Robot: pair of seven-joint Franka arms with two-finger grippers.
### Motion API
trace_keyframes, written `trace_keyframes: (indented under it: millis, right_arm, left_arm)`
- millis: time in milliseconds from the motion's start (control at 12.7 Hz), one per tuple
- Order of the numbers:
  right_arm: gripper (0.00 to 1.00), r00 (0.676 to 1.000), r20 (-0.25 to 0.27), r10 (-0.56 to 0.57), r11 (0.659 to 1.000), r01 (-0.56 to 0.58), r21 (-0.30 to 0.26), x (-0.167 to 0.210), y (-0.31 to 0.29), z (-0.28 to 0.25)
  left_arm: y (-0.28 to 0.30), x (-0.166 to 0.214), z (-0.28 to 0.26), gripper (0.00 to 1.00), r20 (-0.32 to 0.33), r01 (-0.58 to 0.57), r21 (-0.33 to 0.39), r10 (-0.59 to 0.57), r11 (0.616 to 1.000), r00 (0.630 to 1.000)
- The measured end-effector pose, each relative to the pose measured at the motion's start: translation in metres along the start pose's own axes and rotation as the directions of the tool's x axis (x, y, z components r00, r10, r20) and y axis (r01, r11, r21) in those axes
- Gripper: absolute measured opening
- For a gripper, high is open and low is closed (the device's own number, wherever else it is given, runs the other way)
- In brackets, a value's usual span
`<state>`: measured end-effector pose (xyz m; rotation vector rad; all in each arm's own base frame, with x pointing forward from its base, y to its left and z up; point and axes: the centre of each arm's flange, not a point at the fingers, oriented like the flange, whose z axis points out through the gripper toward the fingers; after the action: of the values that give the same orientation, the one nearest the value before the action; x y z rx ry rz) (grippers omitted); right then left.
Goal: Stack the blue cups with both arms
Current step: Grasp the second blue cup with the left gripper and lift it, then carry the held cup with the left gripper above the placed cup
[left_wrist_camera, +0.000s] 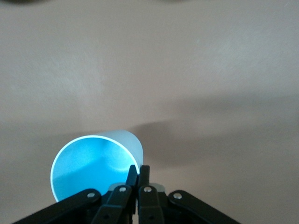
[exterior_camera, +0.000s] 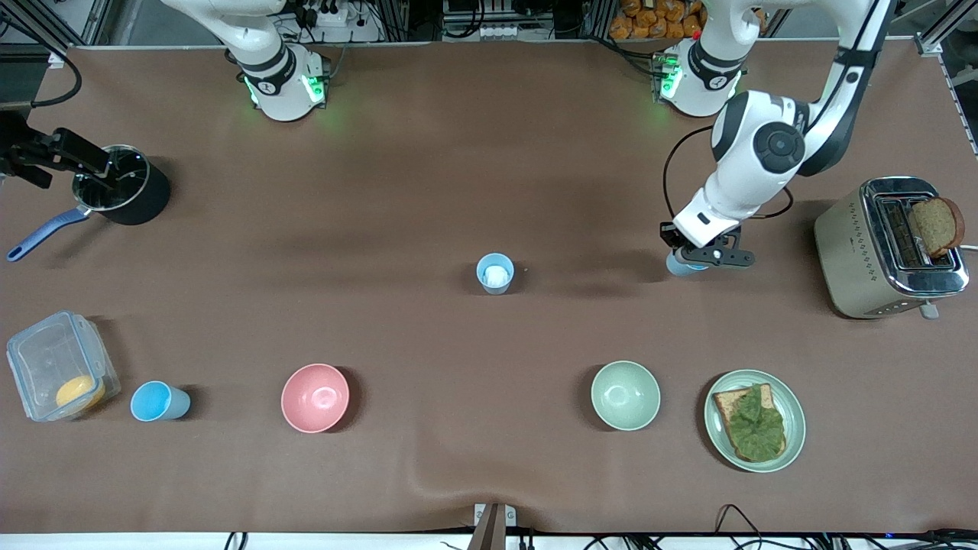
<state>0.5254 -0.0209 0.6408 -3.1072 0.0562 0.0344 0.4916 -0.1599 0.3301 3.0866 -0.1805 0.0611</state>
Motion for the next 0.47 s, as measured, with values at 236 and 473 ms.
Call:
trace_keyframes:
  millis: [236, 473]
  right_arm:
    - [1.00, 1.000, 0.000, 0.000, 1.000, 0.000, 0.000, 0.000, 0.000, 0.000]
    - [1.00, 1.000, -0.001, 0.001, 1.000, -0.001, 0.000, 0.000, 0.000, 0.001]
  left_arm:
    - [0.032, 0.029, -0.077, 0.02, -0.052, -0.048, -0.009, 0.047, 0.999, 0.998]
    - [0.077, 0.049, -0.130, 0.02, -0.109, -0.082, -0.034, 0.078, 0.996, 0.991]
